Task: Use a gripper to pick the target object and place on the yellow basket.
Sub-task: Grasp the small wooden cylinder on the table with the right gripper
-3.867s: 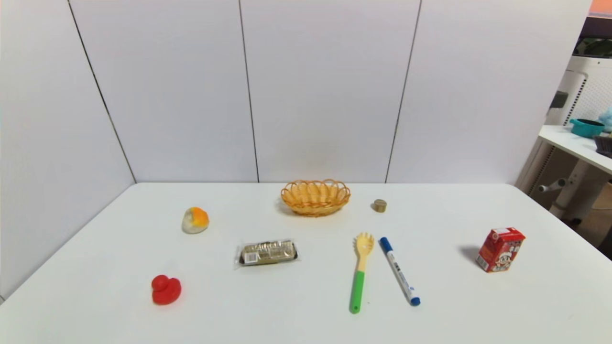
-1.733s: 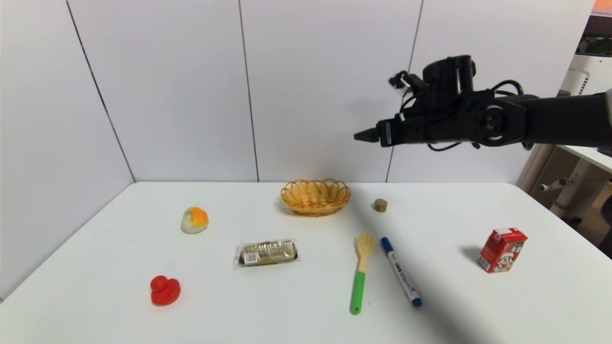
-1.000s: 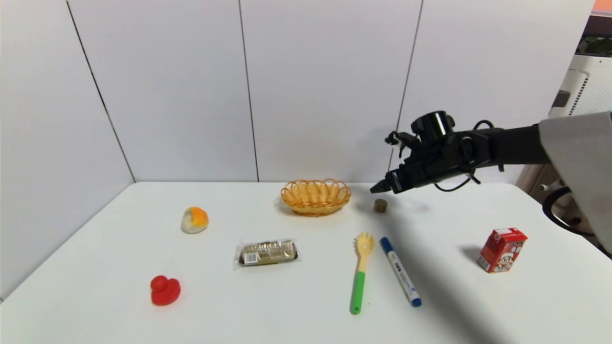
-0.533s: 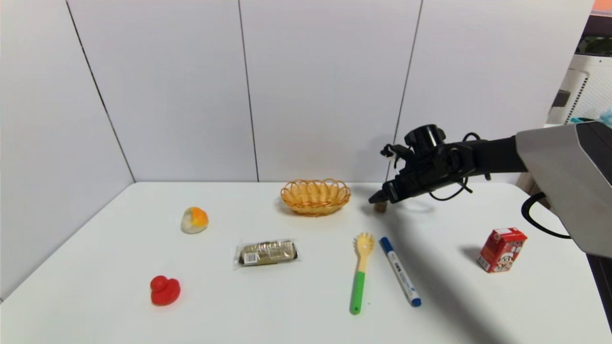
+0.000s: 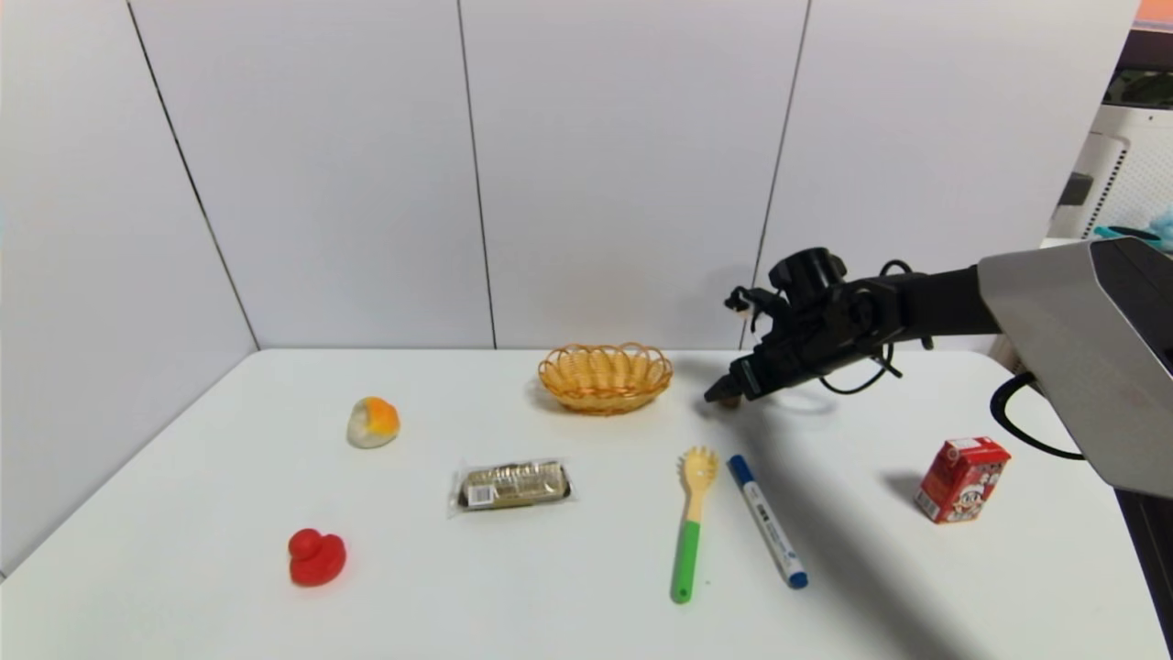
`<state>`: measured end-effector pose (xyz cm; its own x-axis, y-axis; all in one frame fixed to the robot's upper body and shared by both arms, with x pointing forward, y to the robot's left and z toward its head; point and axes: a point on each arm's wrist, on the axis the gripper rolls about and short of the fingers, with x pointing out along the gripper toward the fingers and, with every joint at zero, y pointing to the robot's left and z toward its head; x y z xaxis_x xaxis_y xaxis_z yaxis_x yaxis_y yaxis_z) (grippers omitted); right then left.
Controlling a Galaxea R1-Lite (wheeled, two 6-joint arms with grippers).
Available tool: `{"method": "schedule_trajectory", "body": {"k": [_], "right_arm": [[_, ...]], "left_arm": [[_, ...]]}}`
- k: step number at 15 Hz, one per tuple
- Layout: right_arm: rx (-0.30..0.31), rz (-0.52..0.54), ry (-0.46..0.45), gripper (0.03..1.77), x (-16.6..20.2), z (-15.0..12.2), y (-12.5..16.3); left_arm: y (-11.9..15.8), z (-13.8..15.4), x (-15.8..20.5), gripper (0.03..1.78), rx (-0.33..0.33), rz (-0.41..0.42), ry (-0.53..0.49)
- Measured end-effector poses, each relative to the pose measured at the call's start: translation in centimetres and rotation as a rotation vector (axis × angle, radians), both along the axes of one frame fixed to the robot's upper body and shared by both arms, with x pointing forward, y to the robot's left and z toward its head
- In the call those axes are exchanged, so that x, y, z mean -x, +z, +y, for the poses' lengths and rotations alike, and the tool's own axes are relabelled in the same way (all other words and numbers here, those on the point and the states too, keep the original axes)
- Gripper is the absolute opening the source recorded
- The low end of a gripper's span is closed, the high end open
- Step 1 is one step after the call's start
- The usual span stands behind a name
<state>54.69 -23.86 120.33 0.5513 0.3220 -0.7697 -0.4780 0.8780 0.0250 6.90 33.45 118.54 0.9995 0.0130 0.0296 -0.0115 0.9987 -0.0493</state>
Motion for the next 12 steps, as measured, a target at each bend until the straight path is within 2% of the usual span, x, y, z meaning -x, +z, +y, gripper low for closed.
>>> {"method": "schedule_trajectory", "body": {"k": [10,12], "right_arm": [[0.001,0.005,0.001,1.7,-0.06,0.01,-0.28],[0.001,0.007,0.001,1.35,-0.09,0.04,-0.39]], "left_arm": [[0.0,0.0,0.0,1.69,0.0,0.0,0.0],[0.0,0.0,0.0,1.69,0.0,0.0,0.0]]}}
